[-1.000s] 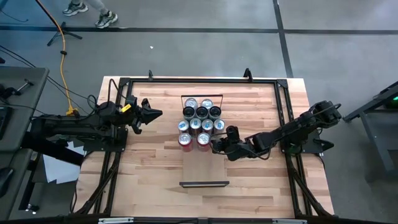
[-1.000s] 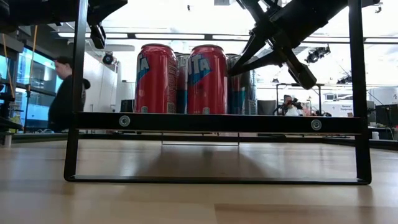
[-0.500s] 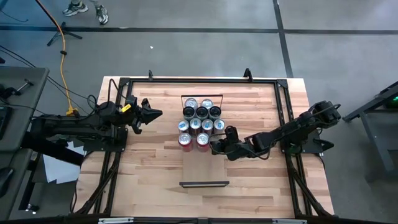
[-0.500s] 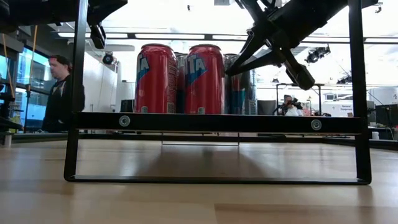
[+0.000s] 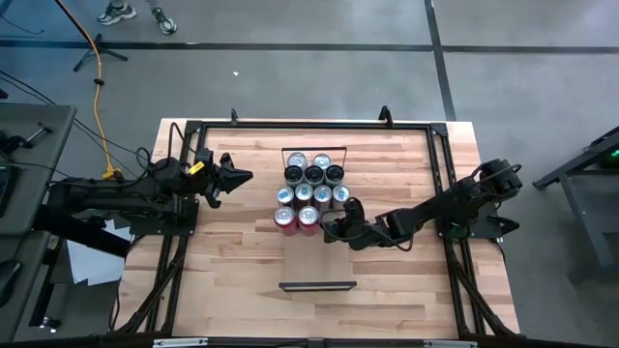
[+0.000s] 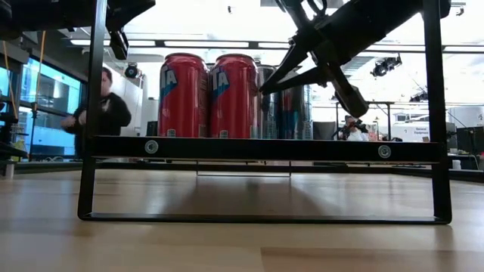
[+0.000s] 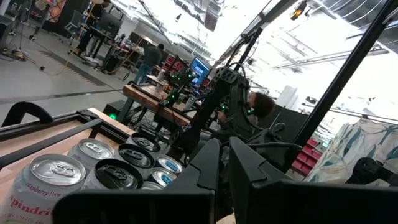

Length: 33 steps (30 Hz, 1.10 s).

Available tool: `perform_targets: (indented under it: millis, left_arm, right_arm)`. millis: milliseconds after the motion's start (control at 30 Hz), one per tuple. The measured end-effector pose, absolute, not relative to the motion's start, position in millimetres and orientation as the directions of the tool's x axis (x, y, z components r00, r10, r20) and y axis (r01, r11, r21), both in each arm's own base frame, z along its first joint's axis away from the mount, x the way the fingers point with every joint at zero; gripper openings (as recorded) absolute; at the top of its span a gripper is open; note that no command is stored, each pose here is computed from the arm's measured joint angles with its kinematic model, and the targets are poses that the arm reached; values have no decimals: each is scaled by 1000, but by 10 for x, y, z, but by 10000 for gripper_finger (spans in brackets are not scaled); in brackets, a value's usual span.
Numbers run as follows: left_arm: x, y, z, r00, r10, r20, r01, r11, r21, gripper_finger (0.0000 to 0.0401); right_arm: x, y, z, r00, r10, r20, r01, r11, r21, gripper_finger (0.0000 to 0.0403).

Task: Place canned beverage on shelf
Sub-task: Put the red soda can on the shelf aligned with the other red soda can, then adjust the red soda can on the shelf

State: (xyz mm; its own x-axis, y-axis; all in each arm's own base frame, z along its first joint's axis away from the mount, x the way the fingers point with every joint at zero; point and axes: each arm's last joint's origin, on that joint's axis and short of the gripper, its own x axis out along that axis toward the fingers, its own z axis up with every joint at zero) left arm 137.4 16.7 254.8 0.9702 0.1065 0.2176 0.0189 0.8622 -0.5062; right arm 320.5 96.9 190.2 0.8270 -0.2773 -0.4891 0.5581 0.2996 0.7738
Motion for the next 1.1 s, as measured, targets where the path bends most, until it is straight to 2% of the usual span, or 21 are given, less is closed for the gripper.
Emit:
perform_targets:
  millis: [333,500,800,900,1100]
  left_arm:
    - [1375,163,2547,972,93,217,29,865,-501,0]
    - [1340,142,2574,971,36,238,87,871,-484,0]
    - [1297,134,2596,966,28,255,96,882,-461,0]
    - [1319,129,2498,988,21,154,57,873,-485,0]
    - [1370,5,2138,976,-59,-208,-74,813,-577,0]
  right_arm:
    - [3116,952,2052,832,-255,-493,555,357,751,0]
    - [2954,893,2301,838,-255,-483,545,446,710,0]
    - [2487,720,2804,853,-252,-456,506,610,610,0]
    - [2342,669,2918,859,-250,-448,493,641,588,0]
    - [2177,607,3018,857,-265,-442,496,659,565,0]
